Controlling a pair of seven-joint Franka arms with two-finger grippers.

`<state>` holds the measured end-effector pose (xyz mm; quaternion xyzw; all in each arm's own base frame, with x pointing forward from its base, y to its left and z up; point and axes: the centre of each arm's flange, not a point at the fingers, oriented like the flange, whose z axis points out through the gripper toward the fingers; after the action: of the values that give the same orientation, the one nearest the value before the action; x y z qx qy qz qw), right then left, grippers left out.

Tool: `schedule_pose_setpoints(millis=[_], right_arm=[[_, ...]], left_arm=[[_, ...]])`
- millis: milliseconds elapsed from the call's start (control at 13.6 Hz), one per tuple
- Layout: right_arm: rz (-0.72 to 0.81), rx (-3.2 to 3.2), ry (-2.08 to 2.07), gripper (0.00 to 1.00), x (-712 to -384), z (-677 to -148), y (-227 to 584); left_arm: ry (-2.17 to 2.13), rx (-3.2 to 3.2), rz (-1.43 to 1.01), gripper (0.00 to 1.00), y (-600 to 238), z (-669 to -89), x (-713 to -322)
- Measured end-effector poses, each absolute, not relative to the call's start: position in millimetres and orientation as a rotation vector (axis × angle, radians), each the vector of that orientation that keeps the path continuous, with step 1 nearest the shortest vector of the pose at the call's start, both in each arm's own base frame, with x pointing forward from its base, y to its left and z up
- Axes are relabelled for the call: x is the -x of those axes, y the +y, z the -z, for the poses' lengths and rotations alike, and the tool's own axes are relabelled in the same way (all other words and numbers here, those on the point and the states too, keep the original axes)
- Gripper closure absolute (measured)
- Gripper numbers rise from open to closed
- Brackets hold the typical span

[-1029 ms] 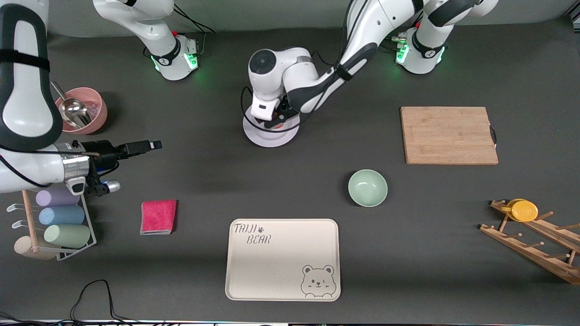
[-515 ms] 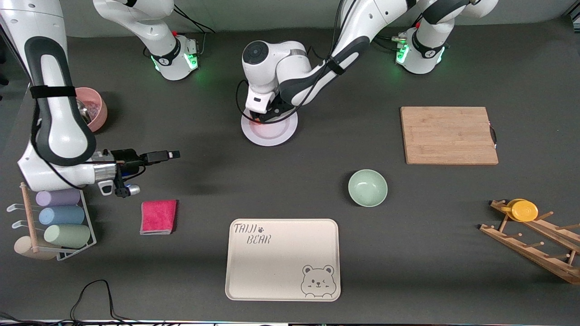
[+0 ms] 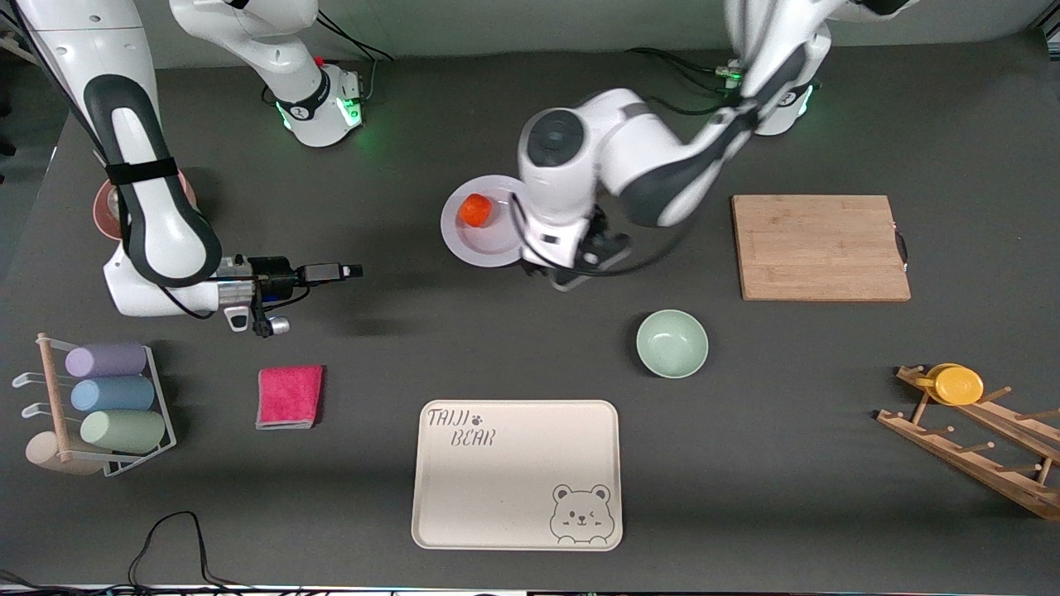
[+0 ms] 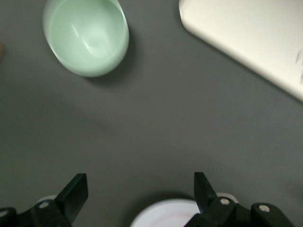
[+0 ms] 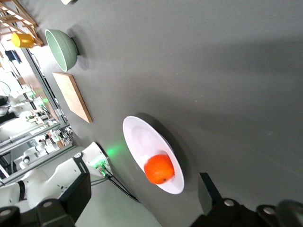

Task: Place orange and plate with both arms
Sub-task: 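Place the orange on the plate while the right gripper reaches toward the plate, then withdraw the left gripper to its side while the right gripper approaches the plate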

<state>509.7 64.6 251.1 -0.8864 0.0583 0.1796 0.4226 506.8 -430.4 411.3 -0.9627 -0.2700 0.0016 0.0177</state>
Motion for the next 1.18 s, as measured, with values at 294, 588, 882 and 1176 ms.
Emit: schedule_pose_setpoints(millis=[294,588,882,1176], right_arm=[[-0.426,2.141,0.255,0.00,-485.6,-235.3,109.6],[-0.376,2.091,0.278,0.00,-448.2,-201.5,115.0],[-0.264,2.092,0.182,0.00,-416.4,-173.6,115.4],[-0.200,2.060,0.142,0.00,-395.7,-155.5,130.2]], left_arm=[[-0.754,2.947,-0.018,0.00,-285.1,-448.1,-578.5],[-0.479,3.002,-0.187,0.00,-116.8,-461.7,-617.9],[-0.238,3.101,-0.243,0.00,18.6,-501.0,-608.9],[-0.153,3.158,-0.138,0.00,57.0,-556.6,-577.4]])
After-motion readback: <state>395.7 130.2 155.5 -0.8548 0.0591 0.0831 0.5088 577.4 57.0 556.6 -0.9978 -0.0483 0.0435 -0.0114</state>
